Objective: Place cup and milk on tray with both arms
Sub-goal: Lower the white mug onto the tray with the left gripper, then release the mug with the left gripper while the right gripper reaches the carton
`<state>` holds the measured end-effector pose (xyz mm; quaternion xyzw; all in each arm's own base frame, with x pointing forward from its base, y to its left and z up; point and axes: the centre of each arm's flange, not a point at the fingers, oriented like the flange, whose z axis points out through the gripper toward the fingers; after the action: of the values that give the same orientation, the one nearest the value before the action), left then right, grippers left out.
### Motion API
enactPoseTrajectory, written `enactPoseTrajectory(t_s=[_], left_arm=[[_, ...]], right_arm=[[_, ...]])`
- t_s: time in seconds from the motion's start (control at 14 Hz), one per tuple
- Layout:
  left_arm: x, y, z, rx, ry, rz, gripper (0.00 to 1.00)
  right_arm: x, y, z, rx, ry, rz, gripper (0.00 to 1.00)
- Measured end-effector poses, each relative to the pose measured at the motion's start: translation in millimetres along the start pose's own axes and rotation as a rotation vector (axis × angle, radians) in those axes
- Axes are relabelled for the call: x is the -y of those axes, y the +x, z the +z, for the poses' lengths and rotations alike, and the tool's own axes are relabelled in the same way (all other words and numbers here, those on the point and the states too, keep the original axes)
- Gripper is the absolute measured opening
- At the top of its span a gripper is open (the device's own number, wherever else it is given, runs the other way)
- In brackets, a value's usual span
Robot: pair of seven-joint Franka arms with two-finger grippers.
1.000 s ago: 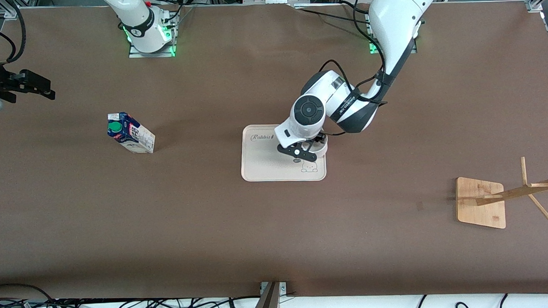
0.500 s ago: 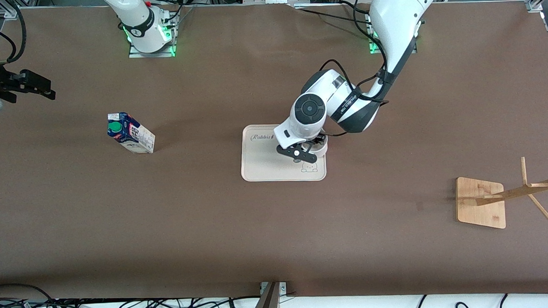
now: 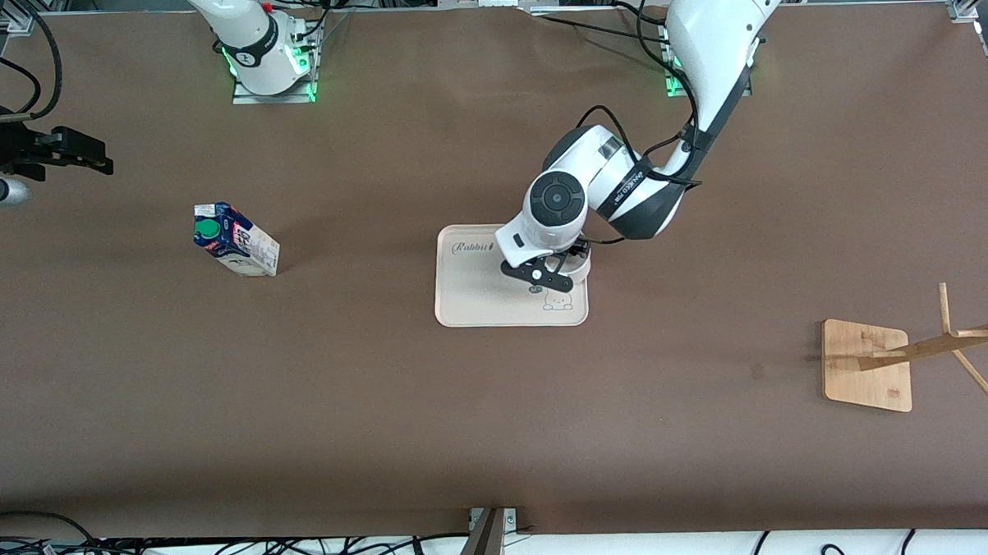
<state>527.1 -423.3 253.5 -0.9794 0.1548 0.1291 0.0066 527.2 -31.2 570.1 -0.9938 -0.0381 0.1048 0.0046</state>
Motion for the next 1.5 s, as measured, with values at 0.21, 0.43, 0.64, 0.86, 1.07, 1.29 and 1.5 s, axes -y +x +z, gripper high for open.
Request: enactPoseTrajectory(t_s=[0.21,0.43,0.64,0.86,1.07,1.29,1.5], left_arm=[[-7,-8,4,0.038,0.017,0.015,1.0],[-8,-8,7,0.044,0.019,0.016,1.0],[-4,-5,-3,0.03,0.015,0.01,1.0],[10,-9,-45,0.005,0.022,-0.011,1.0],[17,-18,-89,-0.03,0.029,-0.021,1.0],[46,-32,-140,-0.045,0.045,-0.066,1.0],[96,-54,-207,-0.083,0.05,-0.145,1.0]], right_arm=[[6,0,-2,0.001,-0.001,-0.011,1.0],[19,1,-9,-0.014,-0.008,-0.036,1.0],[21,1,-12,-0.02,-0.01,-0.038,1.0],[20,1,-12,-0.019,-0.009,-0.036,1.0],[19,5,-11,-0.014,-0.008,-0.039,1.0],[26,13,1,0.02,-0.007,-0.056,1.0],[38,43,50,0.087,-0.003,-0.083,1.0]])
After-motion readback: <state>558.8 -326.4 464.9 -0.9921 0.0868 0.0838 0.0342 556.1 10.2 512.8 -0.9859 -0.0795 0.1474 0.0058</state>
